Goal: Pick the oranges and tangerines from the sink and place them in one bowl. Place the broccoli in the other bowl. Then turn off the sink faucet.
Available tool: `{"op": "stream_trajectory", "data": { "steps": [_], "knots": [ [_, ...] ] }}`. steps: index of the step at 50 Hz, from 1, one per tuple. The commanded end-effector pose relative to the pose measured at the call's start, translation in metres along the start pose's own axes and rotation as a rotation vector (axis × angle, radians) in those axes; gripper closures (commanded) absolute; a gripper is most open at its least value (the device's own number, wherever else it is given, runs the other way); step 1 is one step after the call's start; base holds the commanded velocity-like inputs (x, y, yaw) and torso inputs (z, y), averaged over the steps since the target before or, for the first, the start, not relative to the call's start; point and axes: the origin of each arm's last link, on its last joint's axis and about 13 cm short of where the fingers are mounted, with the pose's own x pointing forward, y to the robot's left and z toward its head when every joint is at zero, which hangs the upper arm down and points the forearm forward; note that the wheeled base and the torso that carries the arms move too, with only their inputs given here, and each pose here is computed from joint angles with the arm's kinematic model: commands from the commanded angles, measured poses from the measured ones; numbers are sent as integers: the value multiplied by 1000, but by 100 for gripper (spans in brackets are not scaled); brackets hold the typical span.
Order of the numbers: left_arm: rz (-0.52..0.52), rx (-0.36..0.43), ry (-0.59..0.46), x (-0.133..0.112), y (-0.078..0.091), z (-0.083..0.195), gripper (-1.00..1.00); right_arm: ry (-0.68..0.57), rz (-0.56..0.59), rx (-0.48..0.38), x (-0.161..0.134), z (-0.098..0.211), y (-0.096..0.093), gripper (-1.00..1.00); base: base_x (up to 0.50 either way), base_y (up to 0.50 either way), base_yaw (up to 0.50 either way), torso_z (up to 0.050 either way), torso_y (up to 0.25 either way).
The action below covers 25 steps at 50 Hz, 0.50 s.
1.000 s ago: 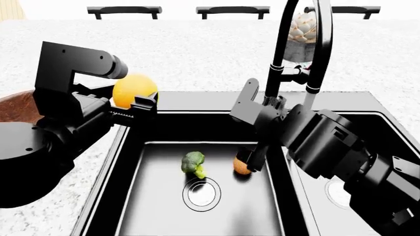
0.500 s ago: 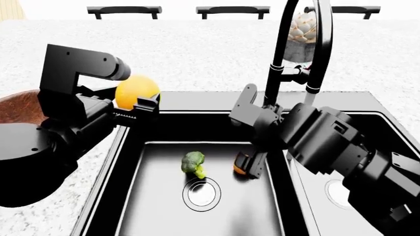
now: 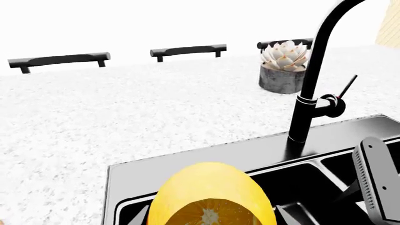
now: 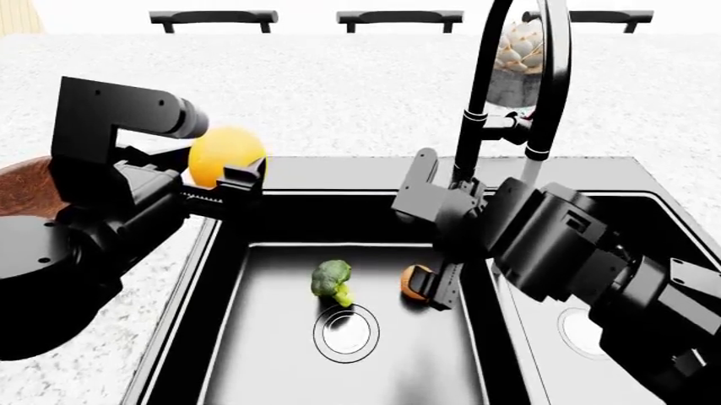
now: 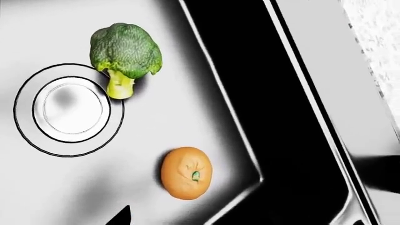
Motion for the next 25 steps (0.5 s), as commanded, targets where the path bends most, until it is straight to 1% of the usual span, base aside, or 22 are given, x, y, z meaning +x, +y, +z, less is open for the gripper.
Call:
{"op": "stream_trajectory", "data": {
  "steps": [1,13,20,25],
  "knots": [
    [5,-12,-13,-1,1,-1,100,9,-23,-43,0,0,0,-100,0,0,0,0,0],
    [3,-4,-43,-3,2,8,100,7,-25,-63,0,0,-1,-100,0,0,0,0,0],
    [1,-7,-56,-3,1,11,100,12,-14,-60,0,0,-1,-100,0,0,0,5,-140],
    [-1,-3,-58,-3,1,11,100,18,-12,-58,0,0,-1,-100,0,0,0,10,-234]
  ]
}}
